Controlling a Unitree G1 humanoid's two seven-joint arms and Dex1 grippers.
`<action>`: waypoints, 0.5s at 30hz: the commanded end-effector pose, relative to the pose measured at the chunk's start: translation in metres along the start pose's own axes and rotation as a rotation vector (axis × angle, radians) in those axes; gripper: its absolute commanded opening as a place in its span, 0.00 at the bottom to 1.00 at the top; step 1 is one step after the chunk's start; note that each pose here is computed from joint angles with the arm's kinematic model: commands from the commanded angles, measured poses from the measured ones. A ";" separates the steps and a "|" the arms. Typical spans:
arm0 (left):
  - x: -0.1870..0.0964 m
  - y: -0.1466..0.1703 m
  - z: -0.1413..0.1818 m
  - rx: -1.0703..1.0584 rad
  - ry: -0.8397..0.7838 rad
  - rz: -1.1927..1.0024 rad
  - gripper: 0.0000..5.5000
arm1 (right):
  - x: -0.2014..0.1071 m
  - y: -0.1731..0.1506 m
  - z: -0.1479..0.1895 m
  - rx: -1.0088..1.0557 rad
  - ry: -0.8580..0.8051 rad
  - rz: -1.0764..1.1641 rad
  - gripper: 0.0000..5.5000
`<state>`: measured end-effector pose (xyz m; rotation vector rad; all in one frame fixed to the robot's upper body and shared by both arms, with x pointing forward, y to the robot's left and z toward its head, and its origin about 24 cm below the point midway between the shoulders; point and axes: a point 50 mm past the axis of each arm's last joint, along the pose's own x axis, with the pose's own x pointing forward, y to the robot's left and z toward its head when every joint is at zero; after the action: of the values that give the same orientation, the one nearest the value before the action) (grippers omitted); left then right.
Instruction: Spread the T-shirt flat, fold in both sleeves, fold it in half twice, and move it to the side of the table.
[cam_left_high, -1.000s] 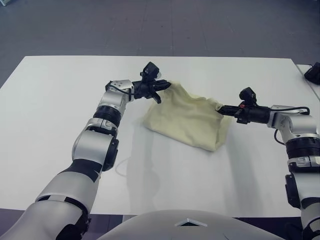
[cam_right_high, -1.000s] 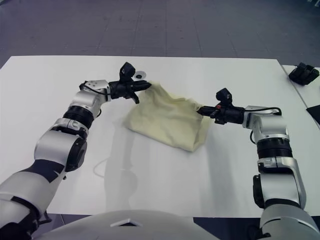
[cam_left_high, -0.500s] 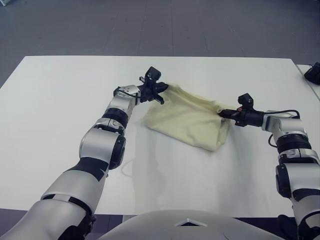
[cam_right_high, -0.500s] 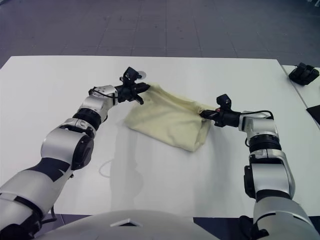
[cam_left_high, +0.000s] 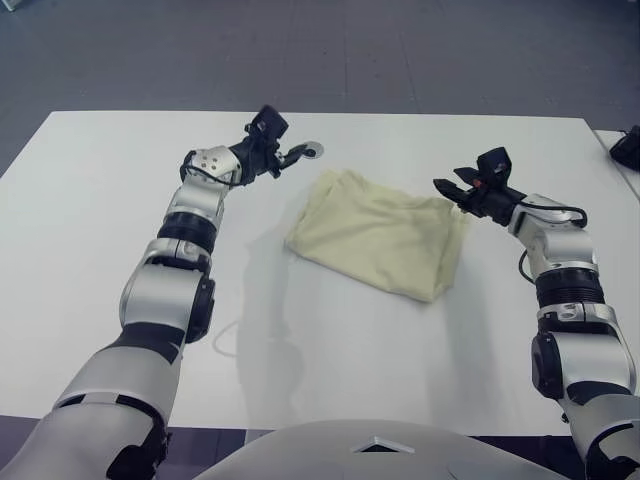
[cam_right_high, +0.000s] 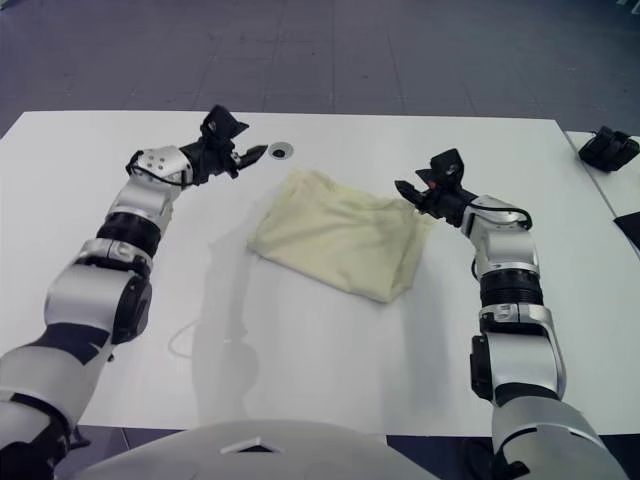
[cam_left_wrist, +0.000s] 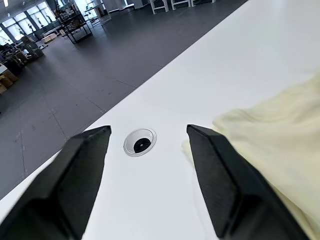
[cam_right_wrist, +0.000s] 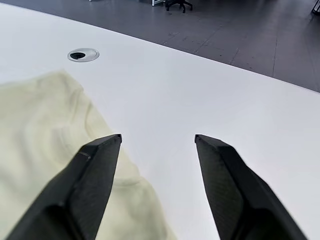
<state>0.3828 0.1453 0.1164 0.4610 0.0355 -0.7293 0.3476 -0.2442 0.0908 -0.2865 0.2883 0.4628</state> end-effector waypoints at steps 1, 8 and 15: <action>-0.021 -0.029 0.001 0.128 0.006 -0.069 0.67 | 0.000 -0.005 -0.013 -0.262 0.118 -0.052 0.65; -0.034 -0.065 -0.010 0.216 0.121 -0.163 0.89 | -0.003 -0.014 -0.017 -0.486 0.188 -0.035 0.85; -0.030 -0.065 -0.032 0.422 0.291 -0.159 0.98 | -0.007 -0.011 -0.025 -0.596 0.230 0.064 0.98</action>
<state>0.3168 0.1313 0.0716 0.8922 0.1700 -0.8463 0.3468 -0.2612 0.0770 -0.8681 0.3374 0.5215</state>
